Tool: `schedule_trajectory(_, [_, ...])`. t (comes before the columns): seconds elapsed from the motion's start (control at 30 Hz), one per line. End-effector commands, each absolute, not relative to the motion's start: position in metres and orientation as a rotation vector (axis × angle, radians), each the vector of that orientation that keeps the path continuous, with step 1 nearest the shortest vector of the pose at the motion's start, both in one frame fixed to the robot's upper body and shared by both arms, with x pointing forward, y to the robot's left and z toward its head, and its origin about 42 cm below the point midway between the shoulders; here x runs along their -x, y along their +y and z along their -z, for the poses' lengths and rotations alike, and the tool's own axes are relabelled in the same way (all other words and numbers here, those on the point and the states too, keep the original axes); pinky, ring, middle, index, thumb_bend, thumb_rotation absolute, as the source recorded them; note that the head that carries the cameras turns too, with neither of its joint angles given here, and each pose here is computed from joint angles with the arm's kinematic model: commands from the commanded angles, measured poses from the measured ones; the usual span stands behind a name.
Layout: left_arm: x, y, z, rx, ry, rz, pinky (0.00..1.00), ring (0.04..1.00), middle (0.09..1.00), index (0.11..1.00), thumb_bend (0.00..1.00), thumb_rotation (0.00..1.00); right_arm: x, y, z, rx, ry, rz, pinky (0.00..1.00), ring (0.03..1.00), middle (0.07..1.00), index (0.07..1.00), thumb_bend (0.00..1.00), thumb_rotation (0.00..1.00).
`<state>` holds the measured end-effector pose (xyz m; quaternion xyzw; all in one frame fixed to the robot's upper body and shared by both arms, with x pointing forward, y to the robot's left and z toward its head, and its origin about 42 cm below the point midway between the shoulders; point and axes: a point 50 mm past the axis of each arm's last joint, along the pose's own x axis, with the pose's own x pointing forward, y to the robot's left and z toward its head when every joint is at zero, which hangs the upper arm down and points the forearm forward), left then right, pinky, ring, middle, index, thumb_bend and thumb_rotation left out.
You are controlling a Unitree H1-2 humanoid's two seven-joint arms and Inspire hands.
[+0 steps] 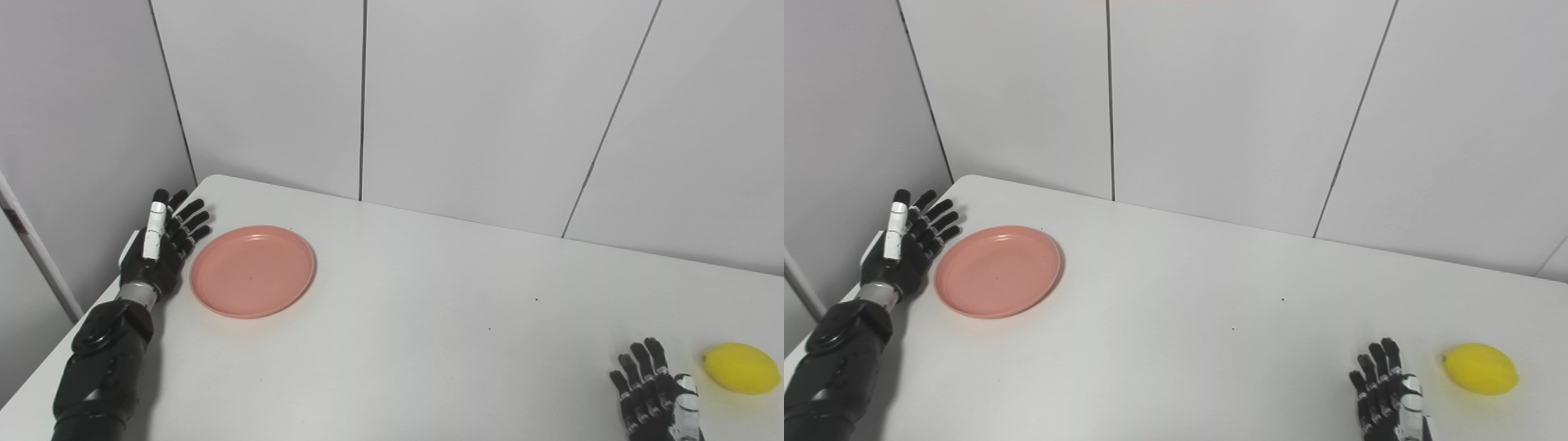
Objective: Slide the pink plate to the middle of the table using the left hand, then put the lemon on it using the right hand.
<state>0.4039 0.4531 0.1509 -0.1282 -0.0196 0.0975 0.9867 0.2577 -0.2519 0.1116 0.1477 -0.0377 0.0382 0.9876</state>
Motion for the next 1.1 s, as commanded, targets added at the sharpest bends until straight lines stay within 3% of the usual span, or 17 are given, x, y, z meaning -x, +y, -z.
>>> schedule_trajectory(0.0, [-0.406,0.453,-0.158,0.267,-0.057,-0.167,0.88,0.865,0.861,0.905,0.90,0.82,-0.248,-0.249,-0.099,-0.311,-0.030,-0.069,1.00,1.000,1.000,1.000,0.66,1.00])
schedule_trajectory(0.37, [-0.400,0.435,-0.153,0.324,-0.038,-0.118,0.86,0.859,0.851,0.914,0.88,0.80,-0.248,-0.247,-0.099,-0.312,-0.031,-0.064,1.00,0.992,1.000,1.000,0.65,0.98])
schedule_trajectory(0.83, [-0.397,0.389,-0.153,0.392,-0.013,-0.116,0.84,0.846,0.841,0.880,0.93,0.75,-0.248,-0.245,-0.100,-0.321,-0.039,-0.085,1.00,0.999,1.000,1.000,0.65,0.99])
schedule_trajectory(1.07, [-0.398,0.366,-0.156,0.447,0.006,-0.124,0.84,0.851,0.836,0.879,0.89,0.80,-0.248,-0.244,-0.100,-0.327,-0.044,-0.093,1.00,1.000,1.000,1.000,0.65,0.99])
